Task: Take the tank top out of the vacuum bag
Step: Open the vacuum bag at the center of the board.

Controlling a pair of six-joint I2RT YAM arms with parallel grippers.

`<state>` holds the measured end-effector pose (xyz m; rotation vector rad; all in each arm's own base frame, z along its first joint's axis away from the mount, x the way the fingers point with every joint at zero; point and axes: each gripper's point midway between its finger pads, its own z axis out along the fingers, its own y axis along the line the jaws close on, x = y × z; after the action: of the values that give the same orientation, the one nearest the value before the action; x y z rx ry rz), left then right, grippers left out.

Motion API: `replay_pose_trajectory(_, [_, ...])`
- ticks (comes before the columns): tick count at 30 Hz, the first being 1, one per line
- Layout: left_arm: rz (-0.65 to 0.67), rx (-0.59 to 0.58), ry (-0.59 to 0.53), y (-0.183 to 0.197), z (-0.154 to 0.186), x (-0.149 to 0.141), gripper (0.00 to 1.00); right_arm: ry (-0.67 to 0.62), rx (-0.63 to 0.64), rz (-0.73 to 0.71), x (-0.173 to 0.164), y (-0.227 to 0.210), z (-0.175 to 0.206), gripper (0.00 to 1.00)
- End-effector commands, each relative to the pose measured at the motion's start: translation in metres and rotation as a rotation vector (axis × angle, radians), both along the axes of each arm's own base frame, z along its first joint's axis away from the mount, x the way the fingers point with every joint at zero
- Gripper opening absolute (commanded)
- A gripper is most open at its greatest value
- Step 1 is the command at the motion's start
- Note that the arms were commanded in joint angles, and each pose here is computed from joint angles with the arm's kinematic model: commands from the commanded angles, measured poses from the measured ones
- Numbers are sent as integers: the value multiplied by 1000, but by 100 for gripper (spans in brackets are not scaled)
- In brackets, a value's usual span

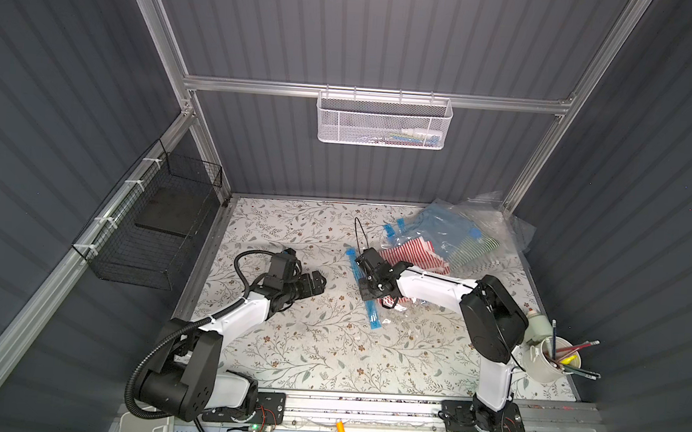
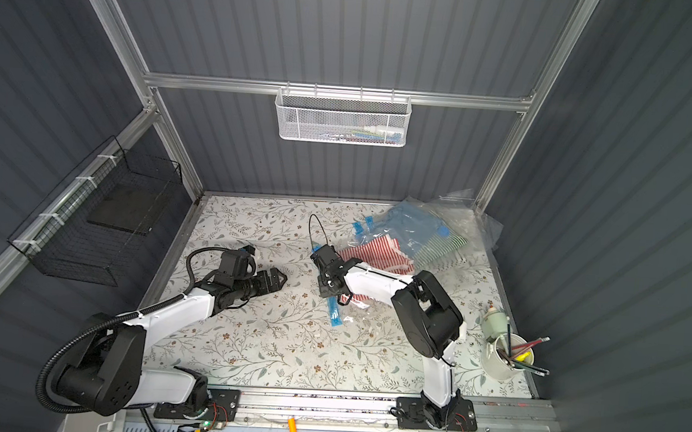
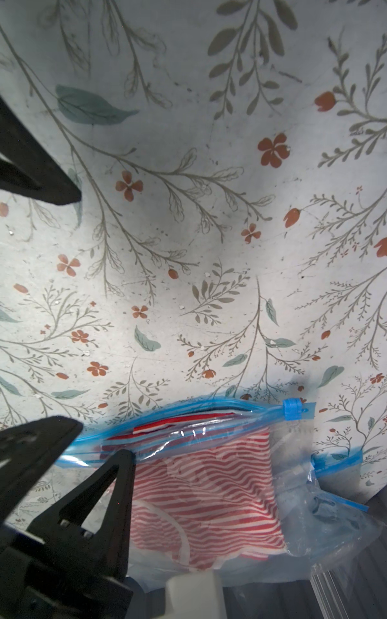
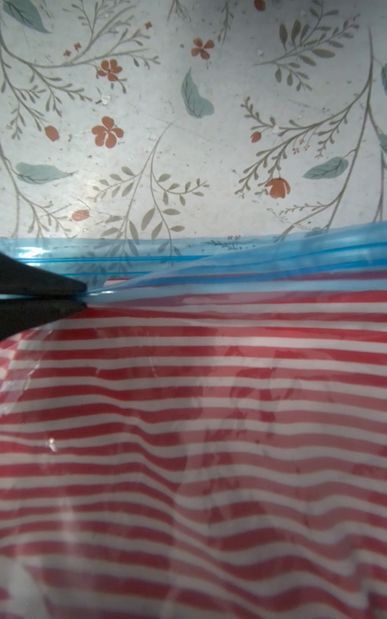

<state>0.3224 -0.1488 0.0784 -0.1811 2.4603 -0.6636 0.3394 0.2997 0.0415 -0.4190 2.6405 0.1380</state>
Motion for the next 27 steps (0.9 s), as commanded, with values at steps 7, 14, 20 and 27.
replay_pose_trajectory(7, [-21, -33, 1, -7, 1, -3, 100, -31, 13, -9, -1, -2, 18, 0])
replay_pose_trajectory(14, [-80, -267, -66, -43, 28, 7, 93, -84, 133, 5, -2, 8, 55, 0])
replay_pose_trajectory(20, [-157, -350, -86, -75, 39, 14, 92, -93, 185, 18, -5, 14, 68, 0])
replay_pose_trajectory(27, [-214, -402, -94, -103, 43, 16, 74, -90, 217, 26, -6, 19, 67, 0])
